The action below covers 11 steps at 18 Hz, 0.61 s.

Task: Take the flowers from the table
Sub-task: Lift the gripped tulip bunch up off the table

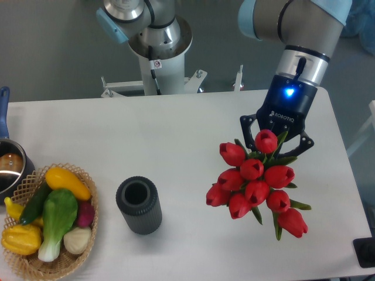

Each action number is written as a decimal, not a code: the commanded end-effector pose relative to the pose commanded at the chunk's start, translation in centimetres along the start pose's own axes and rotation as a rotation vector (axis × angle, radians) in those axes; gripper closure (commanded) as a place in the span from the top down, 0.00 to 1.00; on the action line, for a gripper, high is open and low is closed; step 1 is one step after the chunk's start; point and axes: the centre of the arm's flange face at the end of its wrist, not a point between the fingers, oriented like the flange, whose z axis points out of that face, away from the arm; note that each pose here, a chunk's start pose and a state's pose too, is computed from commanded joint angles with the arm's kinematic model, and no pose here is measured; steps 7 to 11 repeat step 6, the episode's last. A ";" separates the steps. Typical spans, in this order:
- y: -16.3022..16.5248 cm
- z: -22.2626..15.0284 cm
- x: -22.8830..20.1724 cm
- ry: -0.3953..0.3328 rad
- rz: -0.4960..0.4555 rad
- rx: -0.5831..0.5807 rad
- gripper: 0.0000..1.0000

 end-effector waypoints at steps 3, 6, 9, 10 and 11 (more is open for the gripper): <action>0.0 0.0 0.0 0.000 0.000 0.000 0.11; 0.0 -0.1 0.0 -0.001 0.000 0.002 0.11; 0.0 -0.1 0.0 -0.001 0.000 0.002 0.11; 0.0 -0.1 0.0 -0.001 0.000 0.002 0.11; 0.0 -0.1 0.0 -0.001 0.000 0.002 0.11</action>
